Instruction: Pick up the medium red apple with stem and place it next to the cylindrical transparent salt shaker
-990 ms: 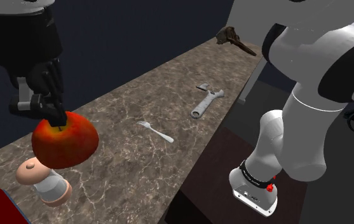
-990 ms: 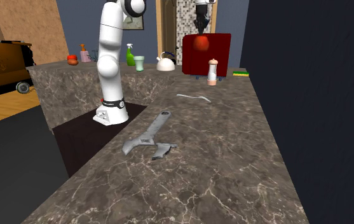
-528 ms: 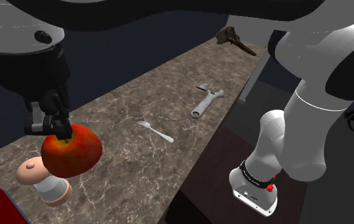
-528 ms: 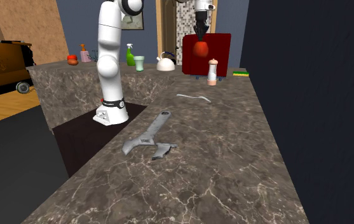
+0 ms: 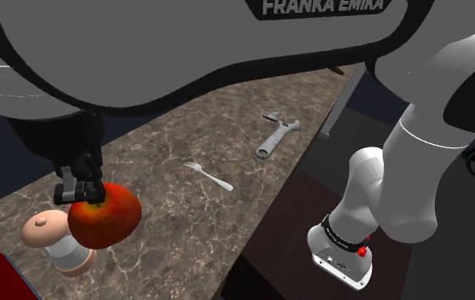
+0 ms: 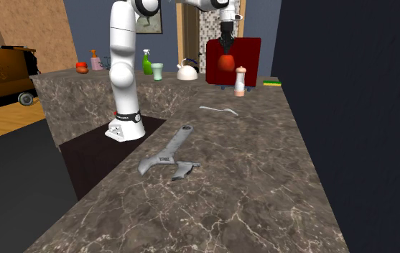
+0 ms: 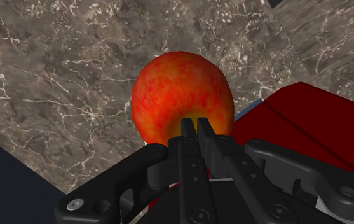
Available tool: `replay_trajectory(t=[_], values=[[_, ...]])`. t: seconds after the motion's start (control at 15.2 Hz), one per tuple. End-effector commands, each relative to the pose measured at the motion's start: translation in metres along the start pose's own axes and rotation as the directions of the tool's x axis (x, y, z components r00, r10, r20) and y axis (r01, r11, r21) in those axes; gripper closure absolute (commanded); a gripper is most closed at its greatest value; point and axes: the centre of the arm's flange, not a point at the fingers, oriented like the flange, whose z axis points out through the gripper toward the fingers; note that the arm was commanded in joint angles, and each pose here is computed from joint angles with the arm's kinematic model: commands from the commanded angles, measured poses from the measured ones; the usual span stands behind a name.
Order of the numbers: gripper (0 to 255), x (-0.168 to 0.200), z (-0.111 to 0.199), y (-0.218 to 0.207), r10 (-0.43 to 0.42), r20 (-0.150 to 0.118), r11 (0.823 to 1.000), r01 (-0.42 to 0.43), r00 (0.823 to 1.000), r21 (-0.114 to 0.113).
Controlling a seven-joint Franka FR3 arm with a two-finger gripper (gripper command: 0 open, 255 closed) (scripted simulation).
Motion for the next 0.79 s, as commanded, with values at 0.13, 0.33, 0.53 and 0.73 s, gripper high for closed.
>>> replay_trajectory(t=[0.13, 0.33, 0.53, 0.73], values=[[255, 0.0, 0.02, 0.0, 0.0, -0.001, 1.0, 0.0, 1.0, 0.0], [255, -0.001, 0.036, 0.0, 0.0, -0.001, 1.0, 0.0, 1.0, 0.0], [255, -0.001, 0.052, 0.0, 0.0, -0.001, 1.0, 0.0, 1.0, 0.0], [255, -0.002, 0.068, 0.0, 0.0, -0.001, 1.0, 0.0, 1.0, 0.0]])
